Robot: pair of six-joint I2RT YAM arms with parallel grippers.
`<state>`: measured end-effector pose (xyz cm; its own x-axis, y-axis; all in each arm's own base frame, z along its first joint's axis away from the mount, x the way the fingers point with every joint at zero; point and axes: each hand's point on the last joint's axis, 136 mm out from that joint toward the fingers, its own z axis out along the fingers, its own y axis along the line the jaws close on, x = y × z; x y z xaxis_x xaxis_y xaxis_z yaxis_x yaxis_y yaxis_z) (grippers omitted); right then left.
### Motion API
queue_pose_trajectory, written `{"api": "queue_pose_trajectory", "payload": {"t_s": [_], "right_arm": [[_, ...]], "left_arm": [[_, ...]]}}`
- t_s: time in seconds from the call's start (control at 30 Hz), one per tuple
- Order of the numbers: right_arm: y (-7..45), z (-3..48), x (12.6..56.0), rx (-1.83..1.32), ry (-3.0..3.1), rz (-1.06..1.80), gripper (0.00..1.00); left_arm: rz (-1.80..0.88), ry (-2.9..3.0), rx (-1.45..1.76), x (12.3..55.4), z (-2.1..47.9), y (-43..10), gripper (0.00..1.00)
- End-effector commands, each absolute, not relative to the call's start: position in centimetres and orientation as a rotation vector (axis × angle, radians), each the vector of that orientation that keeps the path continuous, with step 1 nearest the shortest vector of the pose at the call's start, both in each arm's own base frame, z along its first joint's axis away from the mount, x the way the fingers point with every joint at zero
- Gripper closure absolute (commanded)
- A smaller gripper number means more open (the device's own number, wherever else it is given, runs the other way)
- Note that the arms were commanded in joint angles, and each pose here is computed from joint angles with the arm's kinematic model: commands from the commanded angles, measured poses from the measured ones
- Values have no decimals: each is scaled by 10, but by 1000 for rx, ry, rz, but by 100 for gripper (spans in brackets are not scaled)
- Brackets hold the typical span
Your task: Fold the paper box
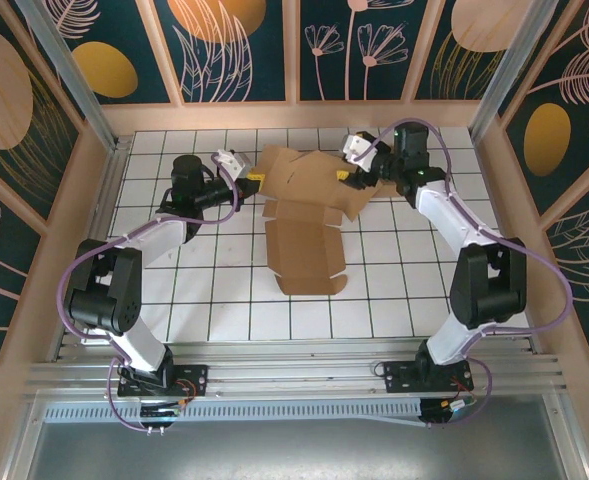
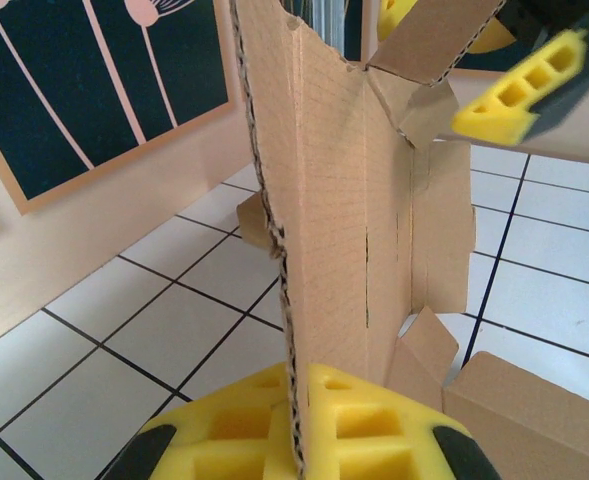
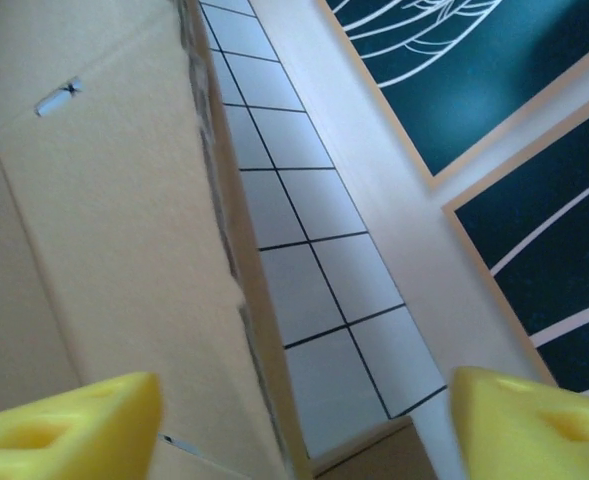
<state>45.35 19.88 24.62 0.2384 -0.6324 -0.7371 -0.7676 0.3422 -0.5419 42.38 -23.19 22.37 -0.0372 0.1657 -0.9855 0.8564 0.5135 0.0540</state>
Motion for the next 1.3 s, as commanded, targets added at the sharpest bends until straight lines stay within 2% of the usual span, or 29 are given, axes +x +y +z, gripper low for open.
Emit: {"api": "queue_pose_trajectory", "payload": {"t_s": [0.0,0.1,0.2,0.27,0.33,0.5,0.6,0.73,0.87,0.93,1.03,1.2,1.27], "right_arm": [[208,241,455,-1392,1415,186,47],[214,239,455,-1399,1399,199,64],[217,241,459,-1401,1407,165,85],[219,244,461,-1408,1420,105,92],[221,246,462,-1422,1425,-35,95],[216,255,467,-1398,1415,-419,96],[218,246,462,-1423,1430,-545,96],[226,232,453,-1433,1464,-676,96],[241,217,437,-1435,1468,-756,94],[249,203,426,-1453,1486,-757,94],[259,189,413,-1452,1503,-716,94],[264,179,403,-1445,1519,-668,94],[265,177,402,-1452,1517,-667,93]], "left_arm": [[-717,1442,965,420,233,-237,100],[-712,1445,957,422,233,-237,100],[-690,1451,936,426,231,-235,100],[-671,1460,893,431,235,-231,100],[-662,1493,805,438,244,-225,67],[-731,1503,474,415,281,-195,16],[-745,1609,57,411,293,-153,2],[-737,1898,-353,395,255,-121,9],[-980,1970,-490,368,231,-137,20],[-1179,1950,-502,357,230,-156,25],[-1316,1955,-507,349,229,-179,32],[-1257,1975,-427,366,232,-202,38],[-1143,2032,-356,382,225,-204,46]]}}
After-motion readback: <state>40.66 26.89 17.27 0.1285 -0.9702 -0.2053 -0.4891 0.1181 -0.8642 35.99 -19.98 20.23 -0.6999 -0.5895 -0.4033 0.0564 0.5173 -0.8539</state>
